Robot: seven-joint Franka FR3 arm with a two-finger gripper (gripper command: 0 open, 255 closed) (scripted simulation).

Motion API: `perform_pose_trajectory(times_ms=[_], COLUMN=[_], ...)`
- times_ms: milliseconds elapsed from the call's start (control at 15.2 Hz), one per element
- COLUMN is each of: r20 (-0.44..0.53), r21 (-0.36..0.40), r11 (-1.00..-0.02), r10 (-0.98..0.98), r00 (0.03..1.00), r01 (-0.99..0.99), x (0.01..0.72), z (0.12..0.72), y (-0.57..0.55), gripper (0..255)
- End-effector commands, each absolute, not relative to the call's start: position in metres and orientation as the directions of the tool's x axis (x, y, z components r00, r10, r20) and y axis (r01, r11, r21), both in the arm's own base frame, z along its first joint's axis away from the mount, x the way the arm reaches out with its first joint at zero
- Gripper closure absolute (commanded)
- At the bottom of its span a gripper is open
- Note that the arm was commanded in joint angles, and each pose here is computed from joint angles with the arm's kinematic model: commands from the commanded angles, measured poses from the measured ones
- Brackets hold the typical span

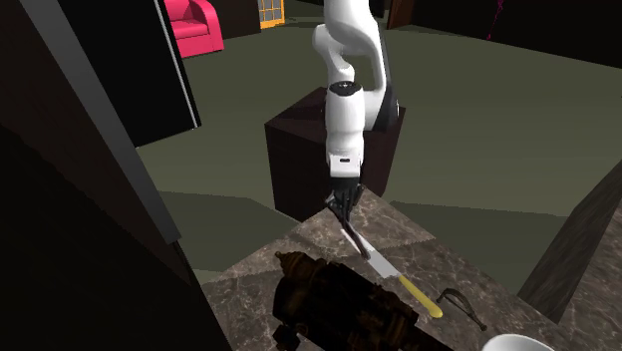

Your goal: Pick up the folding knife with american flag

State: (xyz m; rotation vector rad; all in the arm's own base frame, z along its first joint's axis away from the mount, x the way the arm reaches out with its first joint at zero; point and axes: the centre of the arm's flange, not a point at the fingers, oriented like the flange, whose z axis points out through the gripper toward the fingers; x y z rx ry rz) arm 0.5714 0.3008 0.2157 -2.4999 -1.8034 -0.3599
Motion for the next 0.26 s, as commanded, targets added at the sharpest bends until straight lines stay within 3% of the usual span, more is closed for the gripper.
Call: perform_pose_trajectory(times_ms=[0,198], r20=[0.209,0.209], r21=[0.104,0.104], r11=[-0.324,-0.324], r10=[0.931,0.931], r00=[0.298,0.298], r01=[0.94,0.94], x=[0.5719,0.5719], z=[0.2259,0.232], y=[0.3017,0.3017], gripper=[255,255])
